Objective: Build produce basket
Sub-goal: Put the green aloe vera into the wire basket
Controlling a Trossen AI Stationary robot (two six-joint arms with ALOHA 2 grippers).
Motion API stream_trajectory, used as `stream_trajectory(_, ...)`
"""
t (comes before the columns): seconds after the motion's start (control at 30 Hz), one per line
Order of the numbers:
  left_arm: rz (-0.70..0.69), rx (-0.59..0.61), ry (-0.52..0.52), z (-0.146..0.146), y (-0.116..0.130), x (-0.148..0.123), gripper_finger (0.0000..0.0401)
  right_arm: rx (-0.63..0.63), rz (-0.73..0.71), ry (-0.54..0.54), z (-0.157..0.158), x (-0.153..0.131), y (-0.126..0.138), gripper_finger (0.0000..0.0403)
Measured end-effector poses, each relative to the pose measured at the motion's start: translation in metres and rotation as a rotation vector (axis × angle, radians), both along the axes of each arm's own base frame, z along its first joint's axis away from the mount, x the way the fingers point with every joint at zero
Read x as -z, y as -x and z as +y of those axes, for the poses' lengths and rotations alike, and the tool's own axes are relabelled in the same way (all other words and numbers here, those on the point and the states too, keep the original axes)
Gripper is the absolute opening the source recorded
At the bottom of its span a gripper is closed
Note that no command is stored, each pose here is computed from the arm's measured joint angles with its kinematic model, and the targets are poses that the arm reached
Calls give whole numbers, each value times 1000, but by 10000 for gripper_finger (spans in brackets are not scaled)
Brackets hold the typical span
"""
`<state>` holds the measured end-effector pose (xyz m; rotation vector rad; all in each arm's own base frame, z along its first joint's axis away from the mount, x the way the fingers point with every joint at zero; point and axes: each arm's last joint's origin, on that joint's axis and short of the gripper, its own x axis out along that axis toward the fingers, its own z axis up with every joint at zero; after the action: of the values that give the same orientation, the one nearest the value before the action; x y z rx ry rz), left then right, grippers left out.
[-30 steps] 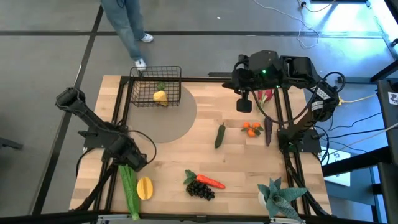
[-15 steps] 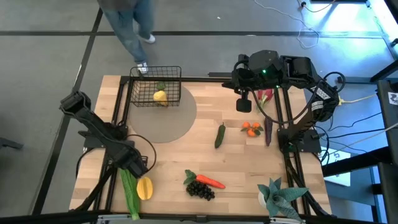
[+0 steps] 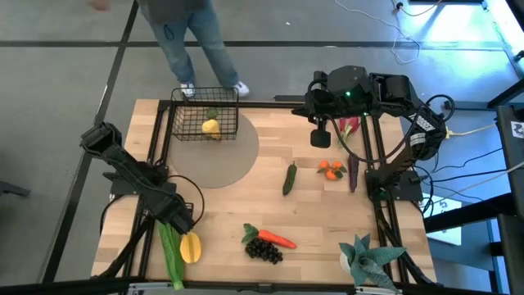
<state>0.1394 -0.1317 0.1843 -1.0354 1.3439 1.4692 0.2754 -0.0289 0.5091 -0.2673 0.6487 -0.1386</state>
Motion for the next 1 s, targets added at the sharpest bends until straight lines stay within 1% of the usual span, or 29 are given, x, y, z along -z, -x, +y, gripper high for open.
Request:
stream_trajectory(0.1, -11, -1, 17, 1, 1, 8, 96, 0, 0, 0, 0, 0, 0, 0)
stream_trajectory(0.23, -64, 2, 54, 0, 0, 22, 96, 2, -1, -3, 0, 0, 0, 0)
stream_trajectory(0.4, -68, 52, 51, 2, 1, 24, 91, 2, -7, -2, 0, 0, 0, 0)
stream_trajectory(0.5, -68, 91, 63, 2, 1, 24, 66, 3, -15, -1, 0, -1, -1, 0)
stream_trajectory(0.6, -70, 138, 76, 1, 1, 23, 19, 5, -15, 1, -1, -1, -1, 0)
stream_trajectory(0.67, -82, 158, 76, 0, -1, 21, 8, 6, -14, 4, -1, -1, -1, 0)
stream_trajectory(0.8, -169, 188, 43, -5, -10, 7, 3, 5, -14, 5, -1, -1, -1, 0)
stream_trajectory(0.9, -223, 231, 23, -7, -15, -15, 2, 4, -14, 6, -1, -1, -1, 0)
stream_trajectory(1.0, -214, 257, -16, -8, -18, -40, 1, 4, -13, 6, -1, -1, -1, 0)
